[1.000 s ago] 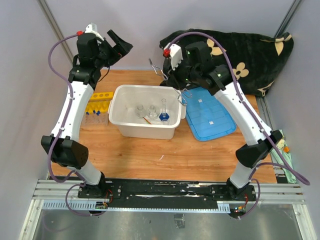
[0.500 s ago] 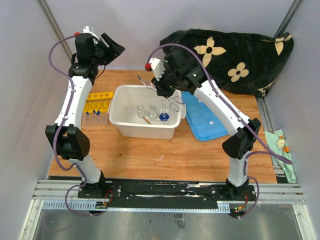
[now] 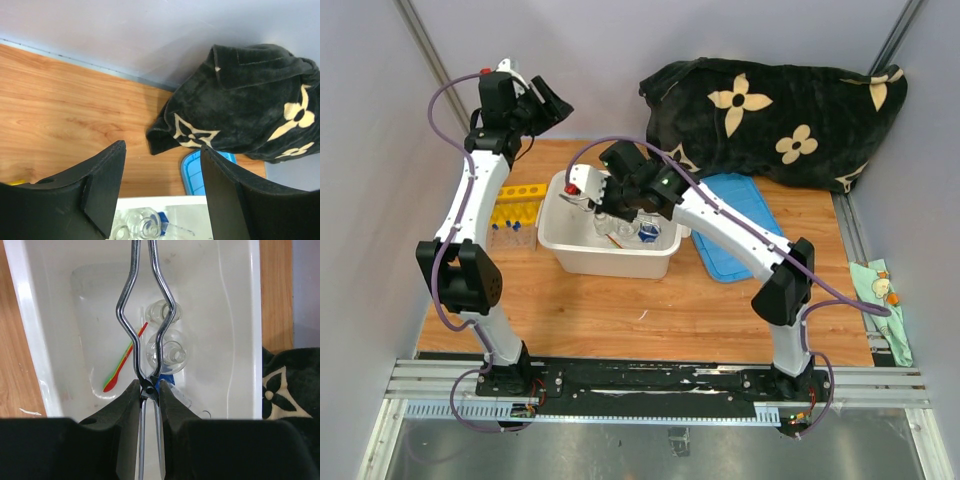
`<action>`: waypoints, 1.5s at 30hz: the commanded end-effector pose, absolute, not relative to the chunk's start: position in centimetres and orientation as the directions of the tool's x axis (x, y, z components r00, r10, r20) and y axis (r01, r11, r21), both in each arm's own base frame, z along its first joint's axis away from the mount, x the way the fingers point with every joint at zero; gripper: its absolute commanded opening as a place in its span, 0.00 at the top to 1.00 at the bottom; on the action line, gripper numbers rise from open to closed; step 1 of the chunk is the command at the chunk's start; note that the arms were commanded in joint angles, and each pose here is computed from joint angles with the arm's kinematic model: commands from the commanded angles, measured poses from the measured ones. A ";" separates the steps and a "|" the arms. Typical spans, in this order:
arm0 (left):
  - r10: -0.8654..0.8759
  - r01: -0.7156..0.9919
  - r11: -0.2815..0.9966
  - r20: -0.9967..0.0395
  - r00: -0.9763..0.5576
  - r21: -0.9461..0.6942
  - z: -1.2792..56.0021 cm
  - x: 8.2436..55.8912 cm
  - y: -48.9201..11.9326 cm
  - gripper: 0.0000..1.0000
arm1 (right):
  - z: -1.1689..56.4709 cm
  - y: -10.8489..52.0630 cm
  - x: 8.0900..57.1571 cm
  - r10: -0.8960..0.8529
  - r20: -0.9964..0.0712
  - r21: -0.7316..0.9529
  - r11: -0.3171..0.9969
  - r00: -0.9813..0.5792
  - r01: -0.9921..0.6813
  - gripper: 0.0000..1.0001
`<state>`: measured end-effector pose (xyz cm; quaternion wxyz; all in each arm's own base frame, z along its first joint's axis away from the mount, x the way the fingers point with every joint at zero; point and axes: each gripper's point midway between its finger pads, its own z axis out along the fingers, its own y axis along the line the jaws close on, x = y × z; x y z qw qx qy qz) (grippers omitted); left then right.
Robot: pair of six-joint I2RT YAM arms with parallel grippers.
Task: Organize the chemistry lab equipment
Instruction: Place the chemistry item in the storage box.
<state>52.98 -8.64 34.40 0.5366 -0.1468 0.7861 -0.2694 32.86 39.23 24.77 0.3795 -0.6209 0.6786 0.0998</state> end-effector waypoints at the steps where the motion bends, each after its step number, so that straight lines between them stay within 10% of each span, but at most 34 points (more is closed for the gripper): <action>1: -0.485 0.099 0.825 -0.786 -0.383 -0.557 34.8 52.0 -8.7 0.35 | 23.5 39.7 34.2 -0.798 -0.589 -0.423 0.170 0.128 -0.890 0.99; 45: -0.488 0.092 0.805 -0.741 -0.461 -0.587 31.9 50.5 -9.5 0.35 | 10.0 39.4 35.0 -0.832 -0.548 -0.136 0.189 -0.085 -0.972 0.99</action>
